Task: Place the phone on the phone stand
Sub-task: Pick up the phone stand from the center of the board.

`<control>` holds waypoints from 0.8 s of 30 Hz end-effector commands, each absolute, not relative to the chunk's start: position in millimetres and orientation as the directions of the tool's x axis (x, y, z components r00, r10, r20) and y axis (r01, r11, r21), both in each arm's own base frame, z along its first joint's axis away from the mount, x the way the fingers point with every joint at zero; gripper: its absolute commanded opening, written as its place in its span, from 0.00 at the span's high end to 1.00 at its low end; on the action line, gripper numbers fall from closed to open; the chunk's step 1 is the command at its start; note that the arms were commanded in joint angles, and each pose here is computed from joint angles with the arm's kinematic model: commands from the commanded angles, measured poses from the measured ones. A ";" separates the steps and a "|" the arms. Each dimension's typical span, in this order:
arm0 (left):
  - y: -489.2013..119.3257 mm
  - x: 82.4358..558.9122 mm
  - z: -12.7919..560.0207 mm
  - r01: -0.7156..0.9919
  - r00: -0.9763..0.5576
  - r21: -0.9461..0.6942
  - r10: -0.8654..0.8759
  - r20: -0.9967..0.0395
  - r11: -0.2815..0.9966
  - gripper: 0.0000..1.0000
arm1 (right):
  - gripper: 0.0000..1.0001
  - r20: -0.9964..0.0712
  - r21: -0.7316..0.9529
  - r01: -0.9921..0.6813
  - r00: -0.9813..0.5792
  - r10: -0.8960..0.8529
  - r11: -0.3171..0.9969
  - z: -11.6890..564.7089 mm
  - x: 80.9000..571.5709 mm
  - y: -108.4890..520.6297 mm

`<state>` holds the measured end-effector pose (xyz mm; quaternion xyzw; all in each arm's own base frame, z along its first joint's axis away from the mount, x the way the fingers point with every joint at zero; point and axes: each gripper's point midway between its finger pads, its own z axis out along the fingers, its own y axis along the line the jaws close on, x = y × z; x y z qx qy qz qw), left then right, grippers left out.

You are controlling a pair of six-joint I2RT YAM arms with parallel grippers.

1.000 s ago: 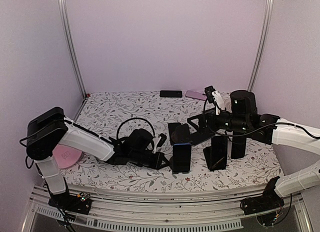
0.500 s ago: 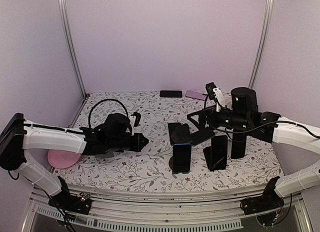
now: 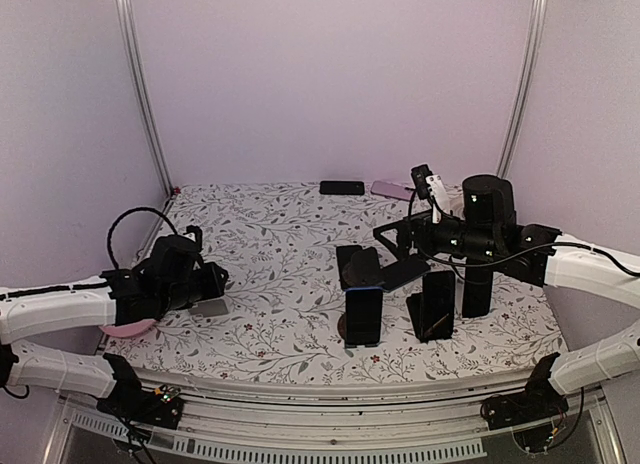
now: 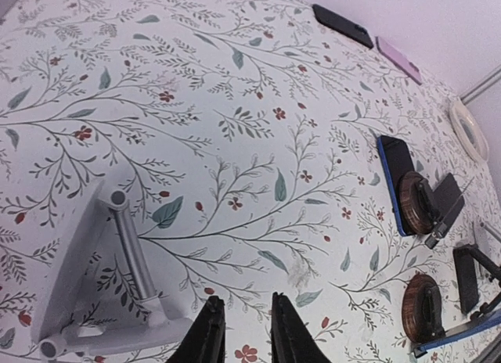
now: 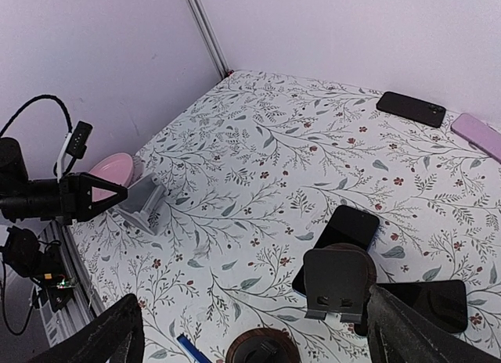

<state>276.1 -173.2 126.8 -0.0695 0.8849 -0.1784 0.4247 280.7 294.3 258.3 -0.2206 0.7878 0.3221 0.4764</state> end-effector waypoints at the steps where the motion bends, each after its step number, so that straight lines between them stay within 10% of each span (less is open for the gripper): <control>1: -143.7 274.8 115.7 -0.071 -0.629 -0.360 -0.322 -0.708 0.930 0.78 | 0.01 -0.903 0.318 -0.667 -0.430 0.001 0.673 269.1 280.1 295.8; 24: -83.4 279.7 89.6 -0.233 -0.590 -0.392 -0.449 -0.671 0.890 0.68 | 0.01 -0.906 0.321 -0.678 -0.423 0.007 0.661 281.6 279.0 297.6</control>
